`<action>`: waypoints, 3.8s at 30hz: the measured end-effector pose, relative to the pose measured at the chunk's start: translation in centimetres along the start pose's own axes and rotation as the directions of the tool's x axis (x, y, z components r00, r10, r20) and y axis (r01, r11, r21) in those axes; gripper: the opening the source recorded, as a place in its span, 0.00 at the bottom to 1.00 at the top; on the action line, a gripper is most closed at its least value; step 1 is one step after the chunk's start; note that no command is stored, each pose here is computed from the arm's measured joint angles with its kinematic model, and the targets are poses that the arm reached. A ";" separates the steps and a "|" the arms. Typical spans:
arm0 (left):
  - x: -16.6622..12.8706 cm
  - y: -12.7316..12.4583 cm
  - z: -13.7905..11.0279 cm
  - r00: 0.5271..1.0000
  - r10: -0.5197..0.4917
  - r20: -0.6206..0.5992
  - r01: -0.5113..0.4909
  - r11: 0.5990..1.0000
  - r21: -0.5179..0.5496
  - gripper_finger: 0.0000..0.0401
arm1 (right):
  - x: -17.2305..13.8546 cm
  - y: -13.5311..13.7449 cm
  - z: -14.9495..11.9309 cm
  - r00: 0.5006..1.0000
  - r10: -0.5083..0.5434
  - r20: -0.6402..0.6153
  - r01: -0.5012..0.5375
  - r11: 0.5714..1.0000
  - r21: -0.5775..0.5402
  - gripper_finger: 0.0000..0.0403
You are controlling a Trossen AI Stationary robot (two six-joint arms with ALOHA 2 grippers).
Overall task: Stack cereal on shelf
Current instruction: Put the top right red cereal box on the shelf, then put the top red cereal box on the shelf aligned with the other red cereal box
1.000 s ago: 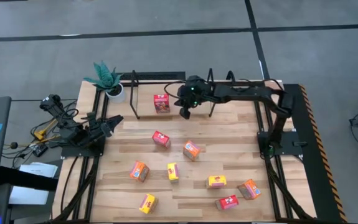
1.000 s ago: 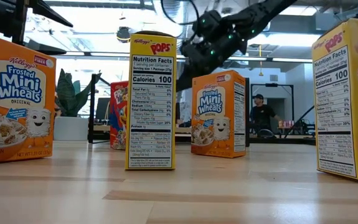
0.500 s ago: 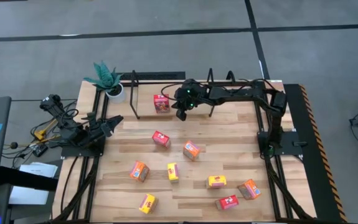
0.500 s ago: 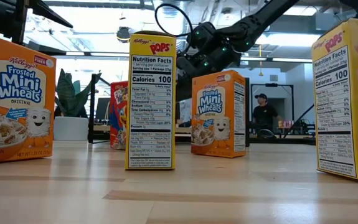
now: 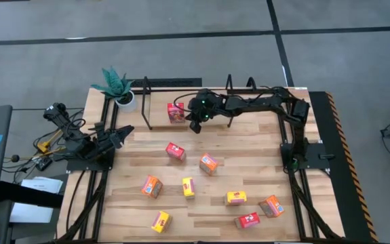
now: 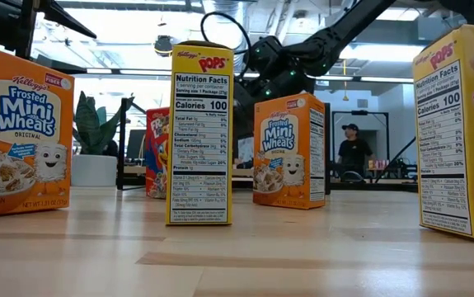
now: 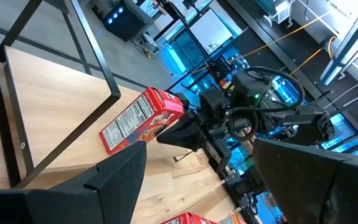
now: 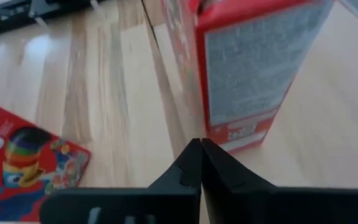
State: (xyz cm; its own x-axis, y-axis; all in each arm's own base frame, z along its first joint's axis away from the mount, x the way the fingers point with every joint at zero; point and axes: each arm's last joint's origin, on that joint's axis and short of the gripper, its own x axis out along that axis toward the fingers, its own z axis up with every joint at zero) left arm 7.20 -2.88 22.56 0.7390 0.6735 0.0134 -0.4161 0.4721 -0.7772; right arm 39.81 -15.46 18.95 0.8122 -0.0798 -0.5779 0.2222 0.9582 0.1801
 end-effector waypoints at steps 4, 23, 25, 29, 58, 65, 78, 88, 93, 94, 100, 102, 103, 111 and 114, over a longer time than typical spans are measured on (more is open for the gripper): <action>0.0 0.0 0.0 1.000 0.000 0.000 0.000 1.000 0.000 0.71 | 0.0 -0.2 0.1 1.000 -0.003 0.012 0.003 1.000 -0.001 0.04; 0.0 0.1 0.0 1.000 0.006 0.005 -0.006 1.000 0.008 0.71 | 0.3 -0.1 0.7 0.995 0.007 0.095 -0.005 1.000 -0.019 0.03; 0.0 0.0 0.0 1.000 0.006 0.005 -0.006 1.000 0.008 0.71 | 0.3 -0.1 0.8 0.995 0.007 0.104 -0.005 1.000 -0.021 0.03; 0.0 0.0 0.0 1.000 0.006 0.005 -0.006 1.000 0.008 0.71 | 0.8 0.1 0.6 0.994 0.013 0.110 -0.010 1.000 -0.027 0.06; 0.0 0.1 0.0 1.000 0.023 0.019 -0.023 1.000 0.007 0.71 | 0.7 0.1 1.7 0.973 0.022 0.228 -0.015 0.999 -0.032 0.04; 0.0 0.1 0.0 1.000 0.023 0.019 -0.024 1.000 0.007 0.71 | 0.7 0.0 1.6 0.976 0.017 0.215 -0.012 1.000 -0.026 0.08; 0.0 0.2 -0.1 1.000 0.023 0.018 -0.024 0.999 0.023 0.71 | 0.4 -0.1 1.3 0.986 -0.023 0.166 0.025 1.000 -0.009 0.05; 0.0 0.2 -0.1 1.000 0.023 0.018 -0.024 0.999 0.022 0.71 | 0.4 -0.3 1.8 0.972 -0.047 0.229 0.050 0.999 -0.007 0.07; 0.0 0.2 -0.1 1.000 0.023 0.018 -0.024 1.000 0.021 0.71 | 1.5 0.0 1.4 0.976 -0.034 0.216 0.037 0.999 -0.011 0.04; 0.0 0.2 -0.1 1.000 0.023 0.018 -0.024 1.000 0.020 0.71 | 1.7 0.0 1.4 0.977 -0.032 0.211 0.035 0.999 -0.012 0.04; 0.0 0.2 -0.1 1.000 0.023 0.018 -0.024 1.000 0.020 0.71 | 2.0 -0.1 1.9 0.985 -0.037 0.168 0.039 0.999 -0.007 0.09; 0.0 0.2 -0.1 1.000 0.023 0.018 -0.024 1.000 0.020 0.71 | 1.7 -0.3 2.4 0.988 -0.043 0.147 0.044 0.999 -0.002 0.10; 0.0 0.2 -0.1 1.000 0.024 0.019 -0.024 1.000 0.020 0.71 | 1.4 -0.5 2.6 0.991 -0.047 0.127 0.046 0.999 0.004 0.11; 0.0 0.1 -0.1 1.000 0.008 0.005 -0.008 1.000 0.020 0.71 | -3.0 1.6 5.6 0.997 0.053 -0.051 -0.056 0.996 -0.072 0.12; 0.0 0.1 -0.1 1.000 -0.010 -0.011 0.010 1.000 0.025 0.71 | -4.6 3.7 6.4 0.982 0.149 -0.113 -0.160 0.982 -0.096 0.16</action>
State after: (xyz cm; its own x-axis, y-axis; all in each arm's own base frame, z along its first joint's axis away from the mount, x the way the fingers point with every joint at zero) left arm 7.25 -2.93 22.41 0.7489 0.6626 0.0141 -0.4216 0.4927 -0.7613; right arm 40.34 -13.28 27.32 0.7698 0.0954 -0.6311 0.0364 0.9806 0.1926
